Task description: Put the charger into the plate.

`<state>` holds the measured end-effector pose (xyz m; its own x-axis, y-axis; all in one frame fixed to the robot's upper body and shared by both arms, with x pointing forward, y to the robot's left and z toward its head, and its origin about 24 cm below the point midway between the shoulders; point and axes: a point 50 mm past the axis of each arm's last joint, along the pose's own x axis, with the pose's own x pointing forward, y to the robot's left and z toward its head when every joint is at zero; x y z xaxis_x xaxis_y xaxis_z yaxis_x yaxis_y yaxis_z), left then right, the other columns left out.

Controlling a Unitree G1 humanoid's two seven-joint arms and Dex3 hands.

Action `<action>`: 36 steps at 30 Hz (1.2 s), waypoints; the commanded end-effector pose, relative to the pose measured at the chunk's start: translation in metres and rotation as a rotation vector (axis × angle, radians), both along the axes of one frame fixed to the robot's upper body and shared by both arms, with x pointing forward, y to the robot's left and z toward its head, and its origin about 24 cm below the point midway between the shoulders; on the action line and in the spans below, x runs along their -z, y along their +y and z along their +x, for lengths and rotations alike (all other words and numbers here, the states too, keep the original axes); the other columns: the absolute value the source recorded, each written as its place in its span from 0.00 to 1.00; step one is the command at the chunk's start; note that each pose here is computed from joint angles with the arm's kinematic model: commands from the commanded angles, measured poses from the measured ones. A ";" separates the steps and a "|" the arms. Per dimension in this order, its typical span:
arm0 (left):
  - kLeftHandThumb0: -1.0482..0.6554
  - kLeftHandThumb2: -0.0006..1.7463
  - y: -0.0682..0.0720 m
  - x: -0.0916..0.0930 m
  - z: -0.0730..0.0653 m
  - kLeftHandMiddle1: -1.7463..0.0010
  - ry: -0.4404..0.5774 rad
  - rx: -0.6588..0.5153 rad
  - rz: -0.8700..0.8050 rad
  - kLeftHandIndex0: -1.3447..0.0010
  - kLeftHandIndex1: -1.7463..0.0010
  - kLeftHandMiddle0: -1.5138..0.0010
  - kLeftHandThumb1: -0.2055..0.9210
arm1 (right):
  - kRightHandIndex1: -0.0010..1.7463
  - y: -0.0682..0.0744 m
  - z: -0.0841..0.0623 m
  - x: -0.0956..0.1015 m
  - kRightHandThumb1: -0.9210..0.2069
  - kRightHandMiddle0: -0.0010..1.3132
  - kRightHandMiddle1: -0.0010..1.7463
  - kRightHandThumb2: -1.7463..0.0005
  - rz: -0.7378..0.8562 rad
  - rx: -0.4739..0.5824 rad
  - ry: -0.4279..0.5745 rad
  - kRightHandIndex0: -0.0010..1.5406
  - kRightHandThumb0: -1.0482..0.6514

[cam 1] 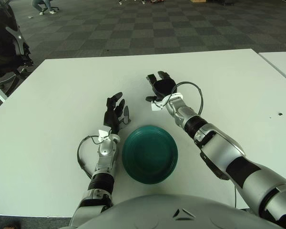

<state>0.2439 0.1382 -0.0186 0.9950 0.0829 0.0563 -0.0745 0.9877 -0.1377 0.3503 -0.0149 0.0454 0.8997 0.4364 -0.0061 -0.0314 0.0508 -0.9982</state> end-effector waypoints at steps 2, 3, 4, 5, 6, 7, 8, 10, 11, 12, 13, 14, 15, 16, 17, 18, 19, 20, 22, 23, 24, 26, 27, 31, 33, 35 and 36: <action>0.21 0.49 -0.003 0.047 -0.040 0.98 0.225 -0.036 -0.058 1.00 0.45 0.70 1.00 | 0.00 -0.007 0.008 -0.002 0.00 0.00 0.29 0.53 -0.028 0.037 0.031 0.09 0.09; 0.21 0.49 -0.003 0.047 -0.040 0.98 0.224 -0.035 -0.057 1.00 0.45 0.70 1.00 | 0.00 -0.009 0.008 0.000 0.00 0.00 0.29 0.53 -0.037 0.045 0.044 0.09 0.09; 0.22 0.49 -0.003 0.047 -0.040 0.98 0.223 -0.034 -0.057 1.00 0.46 0.70 1.00 | 0.00 -0.011 0.008 0.001 0.00 0.00 0.28 0.54 -0.044 0.050 0.052 0.09 0.09; 0.22 0.49 -0.003 0.047 -0.040 0.98 0.222 -0.031 -0.056 1.00 0.46 0.70 1.00 | 0.00 -0.012 0.008 0.002 0.00 0.00 0.28 0.54 -0.052 0.056 0.064 0.09 0.09; 0.22 0.49 -0.003 0.047 -0.040 0.99 0.222 -0.029 -0.056 1.00 0.47 0.70 1.00 | 0.00 -0.013 0.009 0.003 0.00 0.00 0.28 0.54 -0.057 0.060 0.072 0.09 0.10; 0.22 0.49 -0.003 0.047 -0.041 0.99 0.222 -0.026 -0.058 1.00 0.47 0.71 1.00 | 0.00 -0.014 0.008 0.005 0.00 0.00 0.28 0.54 -0.063 0.065 0.082 0.08 0.10; 0.22 0.49 -0.003 0.047 -0.041 0.99 0.223 -0.025 -0.059 1.00 0.48 0.71 1.00 | 0.00 -0.014 0.008 0.006 0.00 0.00 0.27 0.55 -0.067 0.069 0.089 0.08 0.10; 0.22 0.50 -0.003 0.048 -0.042 0.99 0.226 -0.024 -0.063 1.00 0.49 0.71 1.00 | 0.00 -0.016 0.008 0.007 0.00 0.00 0.27 0.55 -0.073 0.075 0.100 0.08 0.10; 0.22 0.50 -0.003 0.049 -0.042 0.99 0.227 -0.024 -0.068 1.00 0.49 0.71 1.00 | 0.00 -0.017 0.008 0.009 0.00 0.00 0.27 0.55 -0.079 0.080 0.108 0.08 0.10; 0.22 0.50 -0.003 0.049 -0.042 0.99 0.228 -0.025 -0.071 1.00 0.49 0.71 1.00 | 0.00 -0.018 0.008 0.010 0.00 0.00 0.27 0.55 -0.084 0.083 0.114 0.08 0.10; 0.22 0.50 -0.003 0.049 -0.042 0.99 0.227 -0.025 -0.075 1.00 0.49 0.72 1.00 | 0.00 -0.019 0.007 0.012 0.00 0.00 0.27 0.55 -0.093 0.089 0.126 0.08 0.10; 0.23 0.50 -0.003 0.049 -0.042 0.99 0.226 -0.024 -0.078 1.00 0.50 0.71 1.00 | 0.00 -0.020 0.007 0.014 0.00 0.00 0.26 0.55 -0.099 0.093 0.134 0.08 0.10; 0.23 0.50 -0.003 0.049 -0.042 0.99 0.225 -0.024 -0.079 1.00 0.50 0.71 1.00 | 0.00 -0.021 0.006 0.015 0.00 0.00 0.25 0.55 -0.106 0.099 0.144 0.08 0.10; 0.23 0.50 -0.003 0.049 -0.042 0.99 0.224 -0.024 -0.080 1.00 0.50 0.71 1.00 | 0.00 -0.021 0.006 0.016 0.00 0.00 0.25 0.55 -0.111 0.103 0.151 0.08 0.10; 0.23 0.50 -0.003 0.050 -0.042 0.99 0.224 -0.024 -0.080 1.00 0.49 0.71 1.00 | 0.00 -0.022 0.006 0.017 0.00 0.00 0.25 0.55 -0.114 0.106 0.158 0.08 0.10; 0.23 0.50 -0.003 0.050 -0.042 0.99 0.224 -0.024 -0.080 1.00 0.49 0.71 1.00 | 0.00 -0.022 0.006 0.017 0.00 0.00 0.24 0.55 -0.116 0.109 0.162 0.08 0.10; 0.23 0.50 -0.003 0.050 -0.041 0.99 0.225 -0.025 -0.078 1.00 0.49 0.71 1.00 | 0.00 -0.023 0.006 0.019 0.00 0.00 0.24 0.55 -0.122 0.117 0.176 0.08 0.10; 0.22 0.50 -0.003 0.050 -0.041 0.99 0.226 -0.026 -0.076 1.00 0.49 0.70 1.00 | 0.00 -0.024 0.006 0.020 0.00 0.00 0.23 0.55 -0.126 0.122 0.186 0.08 0.10; 0.22 0.50 -0.003 0.050 -0.042 0.98 0.227 -0.026 -0.072 1.00 0.49 0.70 1.00 | 0.00 -0.026 0.005 0.022 0.00 0.00 0.22 0.56 -0.131 0.133 0.204 0.08 0.10; 0.22 0.50 -0.003 0.050 -0.041 0.98 0.225 -0.026 -0.068 1.00 0.49 0.70 1.00 | 0.00 -0.027 0.005 0.023 0.00 0.00 0.22 0.56 -0.133 0.138 0.212 0.08 0.10; 0.22 0.50 -0.004 0.049 -0.041 0.98 0.222 -0.025 -0.058 1.00 0.49 0.69 1.00 | 0.00 -0.030 0.004 0.027 0.00 0.00 0.22 0.56 -0.137 0.149 0.227 0.08 0.10; 0.22 0.50 -0.004 0.048 -0.041 0.98 0.219 -0.025 -0.047 1.00 0.48 0.69 1.00 | 0.00 -0.034 0.002 0.030 0.00 0.00 0.21 0.56 -0.141 0.160 0.244 0.08 0.10; 0.22 0.50 -0.004 0.049 -0.041 0.98 0.222 -0.024 -0.034 1.00 0.48 0.69 1.00 | 0.00 -0.036 0.001 0.033 0.00 0.00 0.21 0.56 -0.146 0.166 0.254 0.08 0.10; 0.22 0.50 -0.004 0.049 -0.041 0.98 0.232 -0.025 0.000 1.00 0.49 0.69 1.00 | 0.00 -0.042 -0.002 0.040 0.00 0.00 0.20 0.57 -0.168 0.184 0.291 0.07 0.11; 0.23 0.50 -0.004 0.049 -0.040 0.98 0.233 -0.024 0.004 1.00 0.49 0.69 1.00 | 0.01 -0.046 -0.003 0.044 0.00 0.00 0.23 0.58 -0.181 0.193 0.312 0.08 0.11; 0.23 0.51 -0.005 0.049 -0.040 0.98 0.235 -0.020 0.007 1.00 0.49 0.69 1.00 | 0.01 -0.053 -0.007 0.052 0.00 0.00 0.21 0.58 -0.204 0.207 0.349 0.08 0.11; 0.23 0.51 -0.005 0.049 -0.040 0.98 0.236 -0.019 0.007 1.00 0.50 0.69 1.00 | 0.01 -0.054 -0.008 0.054 0.00 0.00 0.20 0.58 -0.209 0.210 0.358 0.07 0.11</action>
